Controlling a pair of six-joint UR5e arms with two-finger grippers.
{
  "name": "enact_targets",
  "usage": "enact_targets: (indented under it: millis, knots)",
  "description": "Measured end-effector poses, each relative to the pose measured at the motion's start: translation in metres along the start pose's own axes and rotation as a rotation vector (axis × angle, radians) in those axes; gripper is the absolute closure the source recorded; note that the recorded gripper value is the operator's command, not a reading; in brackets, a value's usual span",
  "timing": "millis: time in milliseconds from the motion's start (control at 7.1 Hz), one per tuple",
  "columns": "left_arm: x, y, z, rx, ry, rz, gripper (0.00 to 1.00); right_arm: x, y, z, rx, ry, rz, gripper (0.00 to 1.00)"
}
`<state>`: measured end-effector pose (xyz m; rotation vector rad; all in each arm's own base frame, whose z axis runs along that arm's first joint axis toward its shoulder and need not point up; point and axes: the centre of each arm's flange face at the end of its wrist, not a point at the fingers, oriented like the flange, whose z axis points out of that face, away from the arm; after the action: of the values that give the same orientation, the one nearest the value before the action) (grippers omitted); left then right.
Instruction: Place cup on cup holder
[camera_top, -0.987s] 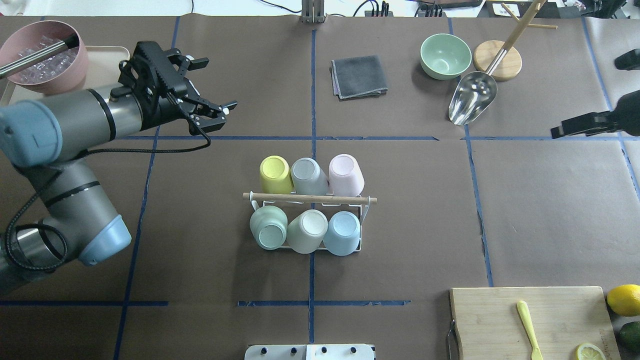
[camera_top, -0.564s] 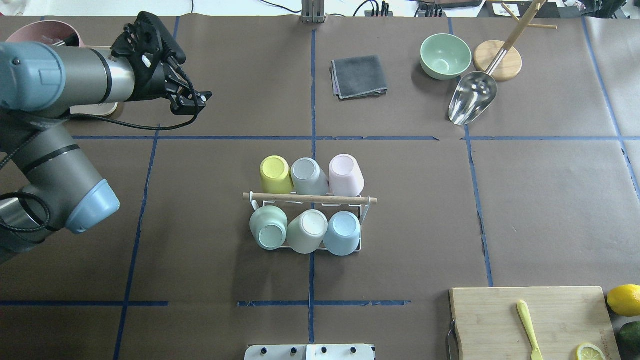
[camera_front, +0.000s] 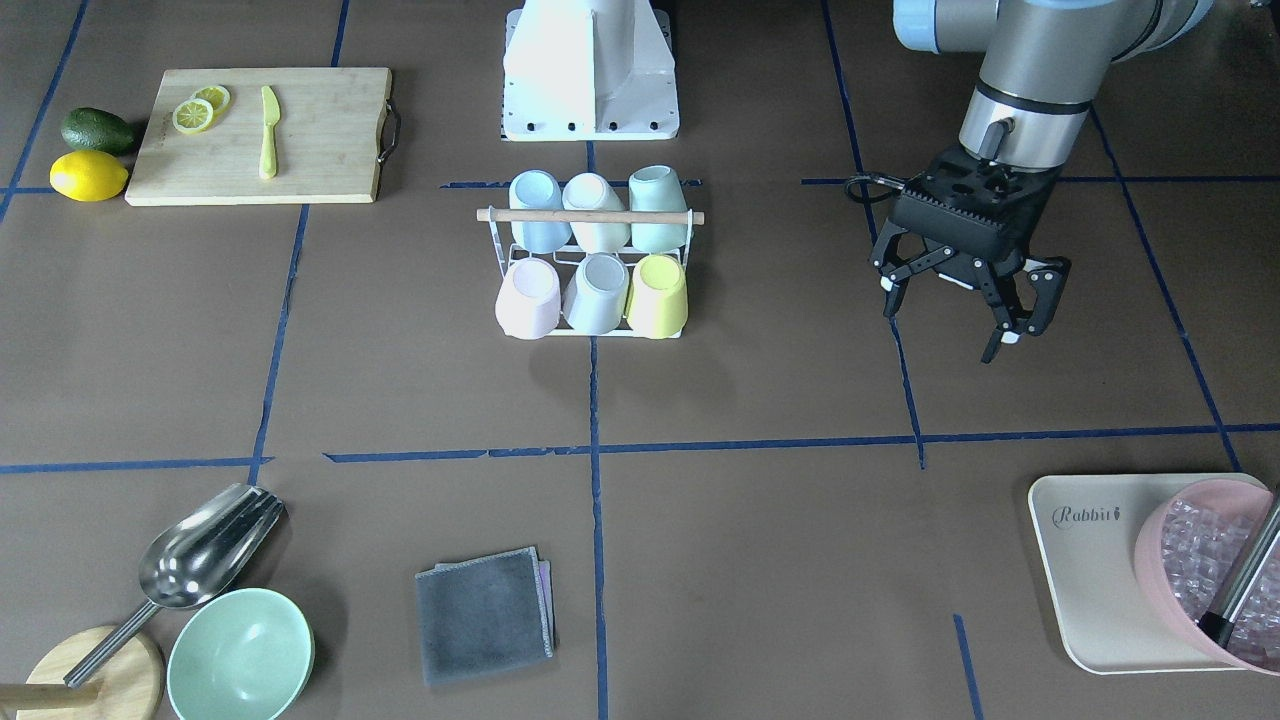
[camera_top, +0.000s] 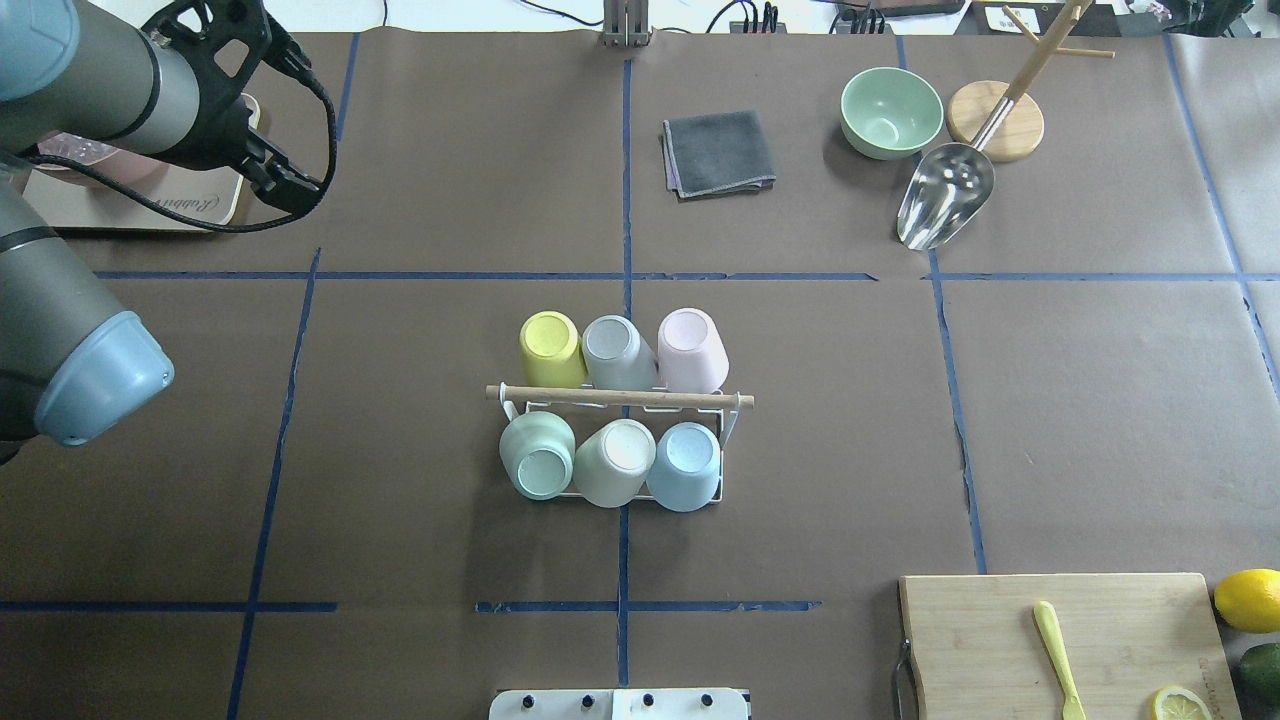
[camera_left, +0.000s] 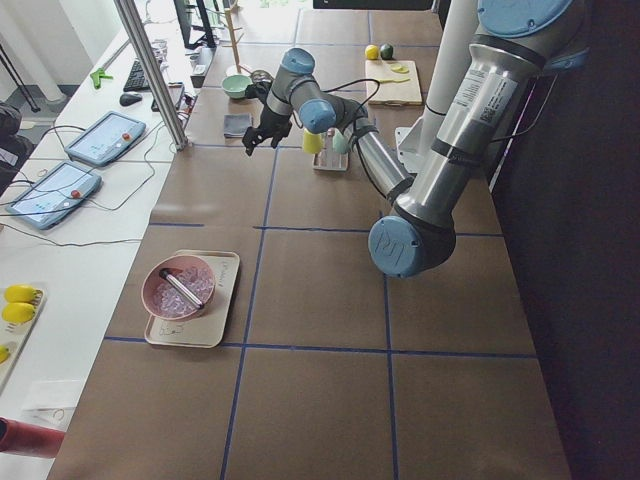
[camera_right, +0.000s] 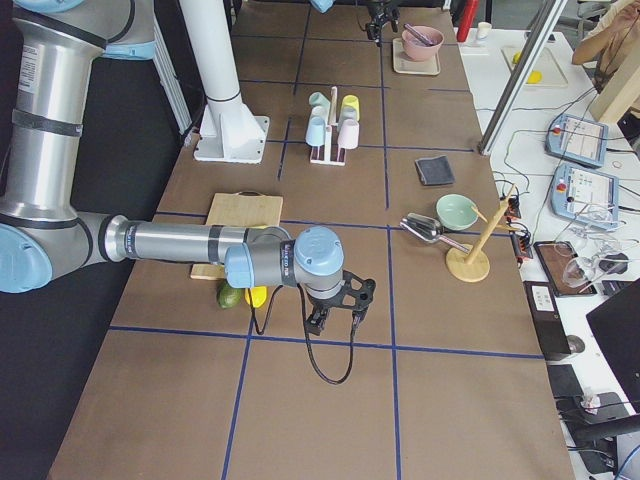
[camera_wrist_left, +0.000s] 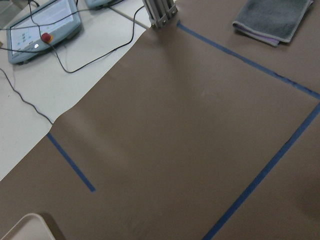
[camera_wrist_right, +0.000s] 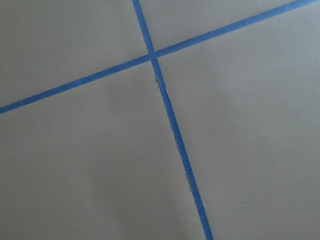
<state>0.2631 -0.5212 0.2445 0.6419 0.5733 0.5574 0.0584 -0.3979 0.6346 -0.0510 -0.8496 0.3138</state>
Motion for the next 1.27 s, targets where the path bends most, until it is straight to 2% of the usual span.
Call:
enact_targets:
  millis: [141, 423, 705, 1128, 1268]
  knots:
    - [-0.017, 0.012, -0.005, -0.084, 0.051, -0.059, 0.00, 0.004, -0.001, 0.000, 0.008, 0.035, -0.061, 0.00]
    - [-0.080, 0.049, 0.004, -0.214, 0.178, -0.227, 0.00, -0.004, -0.001, 0.013, -0.012, 0.127, -0.160, 0.00]
    - [-0.132, 0.093, 0.025, -0.295, 0.184, -0.350, 0.00, -0.009, 0.001, 0.012, -0.016, 0.143, -0.218, 0.00]
    - [-0.186, 0.180, 0.056, -0.413, 0.148, -0.497, 0.00, 0.006, 0.004, -0.011, 0.002, 0.088, -0.233, 0.00]
    - [-0.208, 0.215, 0.065, -0.448, 0.133, -0.553, 0.00, 0.016, 0.005, -0.018, 0.001, 0.085, -0.252, 0.00]
